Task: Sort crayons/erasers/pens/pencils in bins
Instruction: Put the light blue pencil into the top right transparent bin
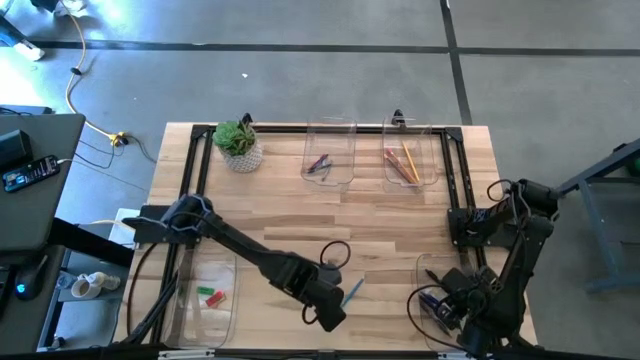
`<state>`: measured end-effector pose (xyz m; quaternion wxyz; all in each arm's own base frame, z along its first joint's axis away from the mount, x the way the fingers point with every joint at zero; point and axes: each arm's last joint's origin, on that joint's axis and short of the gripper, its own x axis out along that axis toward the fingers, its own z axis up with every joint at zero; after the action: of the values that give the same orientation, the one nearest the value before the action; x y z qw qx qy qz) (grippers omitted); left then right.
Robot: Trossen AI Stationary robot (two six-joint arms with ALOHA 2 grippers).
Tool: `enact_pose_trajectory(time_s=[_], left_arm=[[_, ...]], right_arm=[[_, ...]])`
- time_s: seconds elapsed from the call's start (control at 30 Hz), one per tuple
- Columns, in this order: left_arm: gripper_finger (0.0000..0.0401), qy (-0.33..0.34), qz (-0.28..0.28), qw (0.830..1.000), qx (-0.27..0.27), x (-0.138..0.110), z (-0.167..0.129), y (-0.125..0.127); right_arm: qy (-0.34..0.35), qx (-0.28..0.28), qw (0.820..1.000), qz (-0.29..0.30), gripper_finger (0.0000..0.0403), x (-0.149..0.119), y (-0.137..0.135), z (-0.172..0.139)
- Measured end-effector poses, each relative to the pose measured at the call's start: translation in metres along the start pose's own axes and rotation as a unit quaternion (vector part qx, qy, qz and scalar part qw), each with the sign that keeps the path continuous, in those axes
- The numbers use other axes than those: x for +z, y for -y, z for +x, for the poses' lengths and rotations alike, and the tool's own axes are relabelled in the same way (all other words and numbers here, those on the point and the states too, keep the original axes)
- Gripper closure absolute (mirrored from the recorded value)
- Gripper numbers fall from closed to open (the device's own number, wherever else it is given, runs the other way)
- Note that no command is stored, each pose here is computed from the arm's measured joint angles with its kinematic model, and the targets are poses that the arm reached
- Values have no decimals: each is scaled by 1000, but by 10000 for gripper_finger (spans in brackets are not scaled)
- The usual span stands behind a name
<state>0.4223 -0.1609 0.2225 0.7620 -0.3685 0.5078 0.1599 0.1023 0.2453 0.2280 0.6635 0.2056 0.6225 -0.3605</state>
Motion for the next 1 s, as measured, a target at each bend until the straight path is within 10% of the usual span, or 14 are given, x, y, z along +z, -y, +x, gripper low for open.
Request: enact_pose_trajectory(time_s=[0.5,1.0], left_arm=[[309,-61,4,997,54,2,-14,-12],[369,48,57,993,95,-9,-55,16]], right_arm=[[3,-7,1000,1,253,1,1,0],[0,-10,1000,13,253,11,-3,1]])
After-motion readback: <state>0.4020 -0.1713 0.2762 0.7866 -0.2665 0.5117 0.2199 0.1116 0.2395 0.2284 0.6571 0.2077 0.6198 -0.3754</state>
